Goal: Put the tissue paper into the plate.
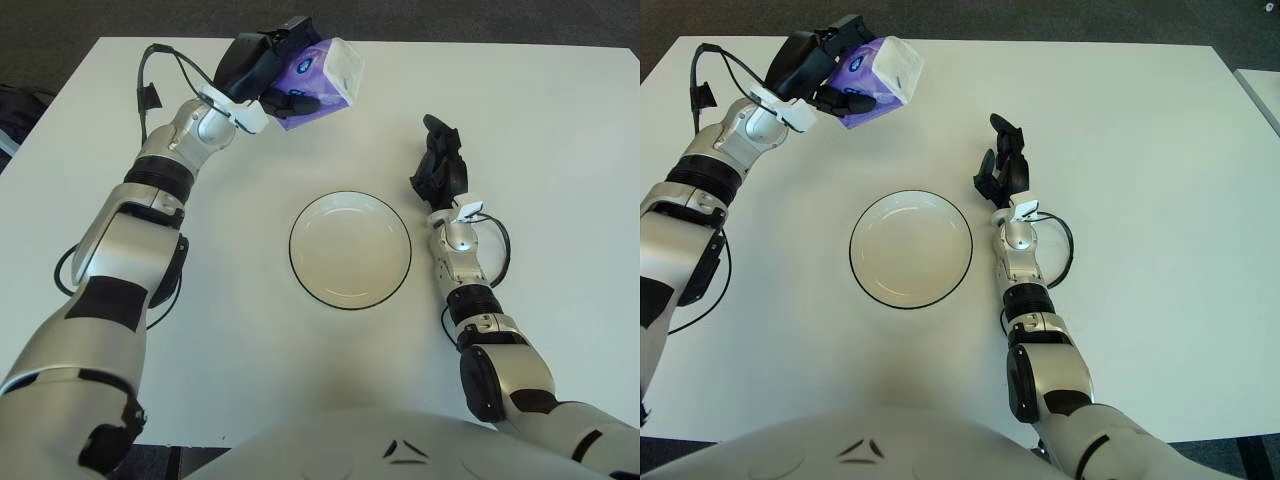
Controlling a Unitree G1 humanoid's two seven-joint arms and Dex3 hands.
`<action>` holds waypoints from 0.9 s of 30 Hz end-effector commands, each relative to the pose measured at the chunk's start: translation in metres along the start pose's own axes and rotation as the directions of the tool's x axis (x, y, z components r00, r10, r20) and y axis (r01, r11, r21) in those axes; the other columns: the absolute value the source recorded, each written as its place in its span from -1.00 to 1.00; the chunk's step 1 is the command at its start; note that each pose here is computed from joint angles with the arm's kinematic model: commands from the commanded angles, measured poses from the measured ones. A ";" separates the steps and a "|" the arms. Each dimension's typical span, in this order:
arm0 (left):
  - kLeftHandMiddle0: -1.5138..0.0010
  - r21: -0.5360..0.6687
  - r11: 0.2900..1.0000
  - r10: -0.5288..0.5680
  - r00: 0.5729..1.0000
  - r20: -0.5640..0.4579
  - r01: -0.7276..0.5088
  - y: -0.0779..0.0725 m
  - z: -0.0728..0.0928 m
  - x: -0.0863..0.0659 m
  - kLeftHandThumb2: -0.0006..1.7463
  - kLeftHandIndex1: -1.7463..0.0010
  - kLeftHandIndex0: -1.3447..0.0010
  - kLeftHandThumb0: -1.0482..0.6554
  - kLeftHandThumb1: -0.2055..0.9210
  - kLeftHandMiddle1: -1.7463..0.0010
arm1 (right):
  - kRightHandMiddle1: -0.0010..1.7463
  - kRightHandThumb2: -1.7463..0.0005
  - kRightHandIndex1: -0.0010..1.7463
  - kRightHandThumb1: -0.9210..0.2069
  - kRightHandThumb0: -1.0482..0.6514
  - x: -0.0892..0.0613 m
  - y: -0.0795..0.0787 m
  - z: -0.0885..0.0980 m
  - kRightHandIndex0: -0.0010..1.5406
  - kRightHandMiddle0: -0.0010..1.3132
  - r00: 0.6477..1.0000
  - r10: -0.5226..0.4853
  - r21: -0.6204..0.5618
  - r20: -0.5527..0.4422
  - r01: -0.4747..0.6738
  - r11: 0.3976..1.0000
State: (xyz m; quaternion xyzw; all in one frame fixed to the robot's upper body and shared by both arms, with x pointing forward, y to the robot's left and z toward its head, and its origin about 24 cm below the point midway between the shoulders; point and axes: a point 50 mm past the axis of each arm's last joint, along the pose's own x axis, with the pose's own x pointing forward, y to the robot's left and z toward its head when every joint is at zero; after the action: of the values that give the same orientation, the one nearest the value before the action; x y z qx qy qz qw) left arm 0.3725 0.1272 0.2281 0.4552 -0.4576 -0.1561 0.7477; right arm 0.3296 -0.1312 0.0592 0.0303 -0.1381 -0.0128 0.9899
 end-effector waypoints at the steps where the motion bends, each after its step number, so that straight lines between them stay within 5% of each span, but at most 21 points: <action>1: -0.68 0.004 0.999 -0.047 0.992 0.113 0.047 -0.008 0.014 -0.006 -0.11 -1.00 -0.56 -0.27 0.66 -1.00 | -0.23 -0.04 -0.98 -1.00 -0.51 -0.053 -0.007 -0.059 -0.57 -1.00 0.949 -0.036 -0.015 -0.313 0.033 0.999; 12: -0.64 -0.027 0.989 -0.126 0.935 0.331 0.143 -0.022 0.054 -0.018 -0.10 -1.00 -0.50 -0.28 0.65 -1.00 | -0.21 -0.02 -0.99 -1.00 -0.52 -0.052 -0.006 -0.061 -0.56 -1.00 0.945 -0.052 -0.014 -0.324 0.050 0.999; 27: -0.67 0.060 0.986 -0.166 0.886 0.432 0.155 -0.022 0.077 -0.028 -0.10 -1.00 -0.51 -0.27 0.70 -1.00 | -0.09 -0.03 -0.98 -1.00 -0.56 -0.052 -0.005 -0.056 -0.53 -1.00 0.957 -0.071 -0.100 -0.281 0.044 0.994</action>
State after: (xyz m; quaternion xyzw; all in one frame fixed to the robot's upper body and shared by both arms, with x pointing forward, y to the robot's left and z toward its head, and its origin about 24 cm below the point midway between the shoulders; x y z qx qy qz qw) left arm 0.3050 0.0880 0.2099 0.4481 -0.5655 -0.3153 0.6165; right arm 0.3297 -0.1285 0.0589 0.0132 -0.1338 -0.0320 0.9904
